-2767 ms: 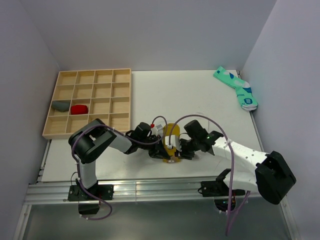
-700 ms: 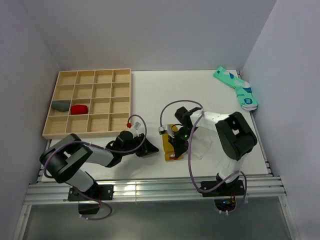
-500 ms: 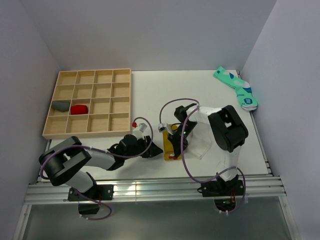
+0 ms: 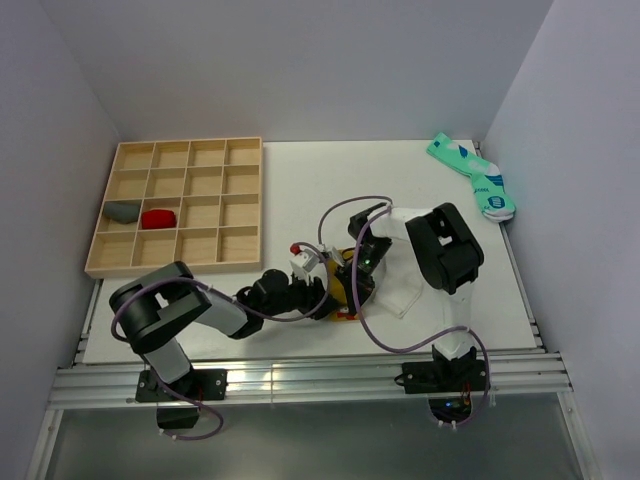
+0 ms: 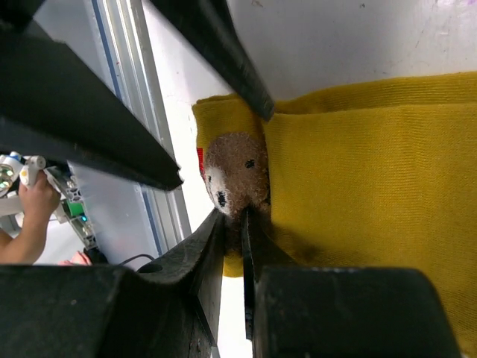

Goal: Roll the socks
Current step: Roll the sock at the center of the board.

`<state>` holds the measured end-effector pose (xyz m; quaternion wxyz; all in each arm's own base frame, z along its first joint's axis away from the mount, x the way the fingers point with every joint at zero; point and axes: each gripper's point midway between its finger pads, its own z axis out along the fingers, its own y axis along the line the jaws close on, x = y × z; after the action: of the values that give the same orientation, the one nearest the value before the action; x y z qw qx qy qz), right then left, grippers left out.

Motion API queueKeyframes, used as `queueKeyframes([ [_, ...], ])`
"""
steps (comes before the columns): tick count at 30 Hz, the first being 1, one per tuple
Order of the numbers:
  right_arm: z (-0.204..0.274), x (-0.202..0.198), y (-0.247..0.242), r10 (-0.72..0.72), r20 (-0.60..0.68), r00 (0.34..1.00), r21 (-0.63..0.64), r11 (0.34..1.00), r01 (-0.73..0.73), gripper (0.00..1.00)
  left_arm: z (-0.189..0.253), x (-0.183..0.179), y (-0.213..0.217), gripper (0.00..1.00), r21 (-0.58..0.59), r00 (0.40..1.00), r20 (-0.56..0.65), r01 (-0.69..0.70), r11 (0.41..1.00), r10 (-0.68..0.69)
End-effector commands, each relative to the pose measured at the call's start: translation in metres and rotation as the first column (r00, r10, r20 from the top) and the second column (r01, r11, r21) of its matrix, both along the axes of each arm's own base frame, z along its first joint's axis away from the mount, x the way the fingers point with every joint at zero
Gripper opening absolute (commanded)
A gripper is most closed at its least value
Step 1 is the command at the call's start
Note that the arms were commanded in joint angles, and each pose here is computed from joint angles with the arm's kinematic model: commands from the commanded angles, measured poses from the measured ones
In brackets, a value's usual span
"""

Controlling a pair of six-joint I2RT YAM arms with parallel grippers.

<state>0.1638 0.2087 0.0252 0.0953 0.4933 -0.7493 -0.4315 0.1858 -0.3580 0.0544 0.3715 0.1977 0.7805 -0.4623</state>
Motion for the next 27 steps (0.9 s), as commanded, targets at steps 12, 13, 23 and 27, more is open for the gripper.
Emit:
queueKeyframes([
  [12,0.000,0.011,-0.006,-0.023,-0.009,1.000,-0.004,1.000,0.023,0.11,0.001,-0.015,-0.027,0.51,-0.032,0.982,0.071,0.177,0.984,-0.174],
  [13,0.000,0.011,-0.007,-0.025,-0.010,1.000,-0.004,1.000,0.025,0.11,-0.002,-0.016,-0.027,0.52,-0.032,0.982,0.065,0.182,0.983,-0.179],
  [23,-0.004,0.016,-0.013,-0.054,-0.019,0.998,-0.021,0.998,0.054,0.11,-0.012,-0.024,-0.028,0.44,-0.027,0.978,0.008,0.208,0.978,-0.207],
  [27,-0.006,0.019,-0.014,-0.070,0.018,0.997,-0.033,0.997,0.070,0.15,-0.016,-0.026,-0.026,0.22,-0.015,0.978,-0.018,0.209,0.978,-0.209],
])
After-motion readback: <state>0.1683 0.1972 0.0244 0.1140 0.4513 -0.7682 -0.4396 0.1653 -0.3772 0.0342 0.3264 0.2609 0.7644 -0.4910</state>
